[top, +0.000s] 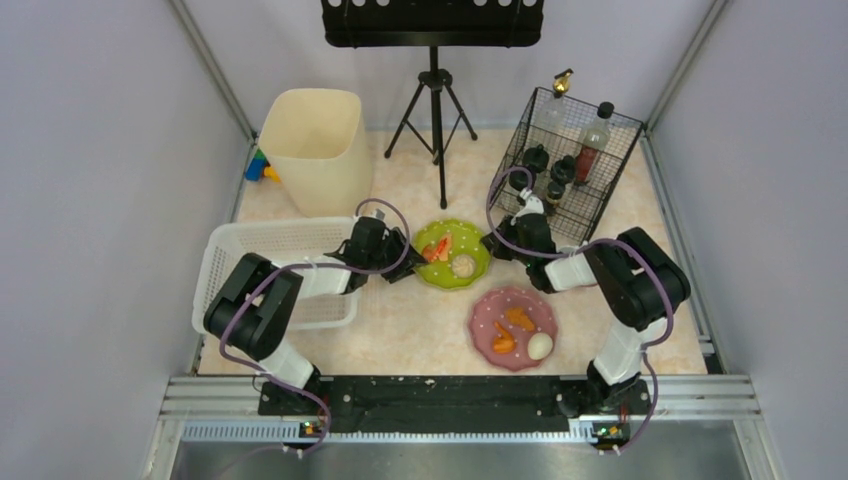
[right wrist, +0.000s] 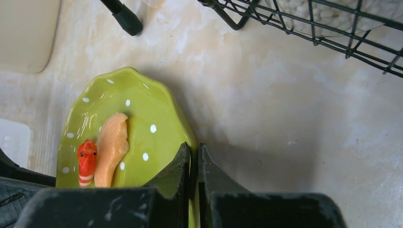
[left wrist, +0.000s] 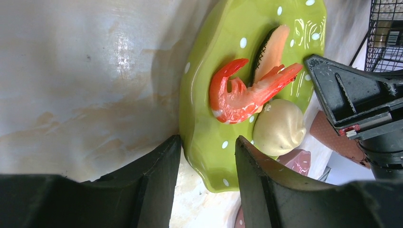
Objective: Clear the kitchen counter
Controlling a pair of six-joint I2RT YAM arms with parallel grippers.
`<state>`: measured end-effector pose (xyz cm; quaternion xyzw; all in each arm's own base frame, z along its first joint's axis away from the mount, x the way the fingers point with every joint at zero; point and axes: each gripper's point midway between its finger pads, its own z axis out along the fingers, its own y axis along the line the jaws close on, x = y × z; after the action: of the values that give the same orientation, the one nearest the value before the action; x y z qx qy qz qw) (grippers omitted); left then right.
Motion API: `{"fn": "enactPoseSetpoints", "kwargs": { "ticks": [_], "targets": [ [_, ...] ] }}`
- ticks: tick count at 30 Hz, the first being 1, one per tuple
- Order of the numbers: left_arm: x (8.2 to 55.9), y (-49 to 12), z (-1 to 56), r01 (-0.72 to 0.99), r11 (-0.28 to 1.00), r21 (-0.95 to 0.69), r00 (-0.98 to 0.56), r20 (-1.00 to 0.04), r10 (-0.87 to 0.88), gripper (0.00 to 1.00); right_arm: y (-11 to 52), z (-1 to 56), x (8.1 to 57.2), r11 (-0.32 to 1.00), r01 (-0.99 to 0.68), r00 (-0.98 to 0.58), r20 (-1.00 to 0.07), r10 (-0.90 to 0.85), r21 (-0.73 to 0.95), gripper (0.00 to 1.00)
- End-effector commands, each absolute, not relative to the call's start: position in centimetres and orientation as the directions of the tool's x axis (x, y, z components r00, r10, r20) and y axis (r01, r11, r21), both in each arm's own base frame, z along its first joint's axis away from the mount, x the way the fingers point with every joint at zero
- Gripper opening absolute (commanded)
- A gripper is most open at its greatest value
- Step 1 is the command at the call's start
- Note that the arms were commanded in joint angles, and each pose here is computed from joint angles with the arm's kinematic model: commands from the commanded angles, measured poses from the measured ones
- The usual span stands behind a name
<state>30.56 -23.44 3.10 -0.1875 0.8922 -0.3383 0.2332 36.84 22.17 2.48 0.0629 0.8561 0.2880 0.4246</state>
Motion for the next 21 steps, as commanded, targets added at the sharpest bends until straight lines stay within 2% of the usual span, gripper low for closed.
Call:
{"fn": "enactPoseSetpoints", "kwargs": {
  "ticks": [1,11,21],
  "targets": [
    [27.1,-18.2,-3.5,-0.350,0.804,-0.480,-0.829,-0.241,-0.505,0.53,22.9,-4.4,29.1,0.813,-0.072,-0.861,-0.448,0.242,0.577,0.00],
    [26.1,-17.7,-4.1,-0.365,0.809,-0.460,-0.832,-0.229,-0.506,0.53,24.6,-2.6,28.8,0.724,-0.063,-0.864,-0.401,0.305,0.687,0.00],
    [26.3,-17.6,-4.5,-0.376,0.809,-0.452,-0.829,-0.226,-0.511,0.53,25.0,-2.6,28.2,0.688,-0.055,-0.872,-0.371,0.320,0.724,0.00]
  ]
}}
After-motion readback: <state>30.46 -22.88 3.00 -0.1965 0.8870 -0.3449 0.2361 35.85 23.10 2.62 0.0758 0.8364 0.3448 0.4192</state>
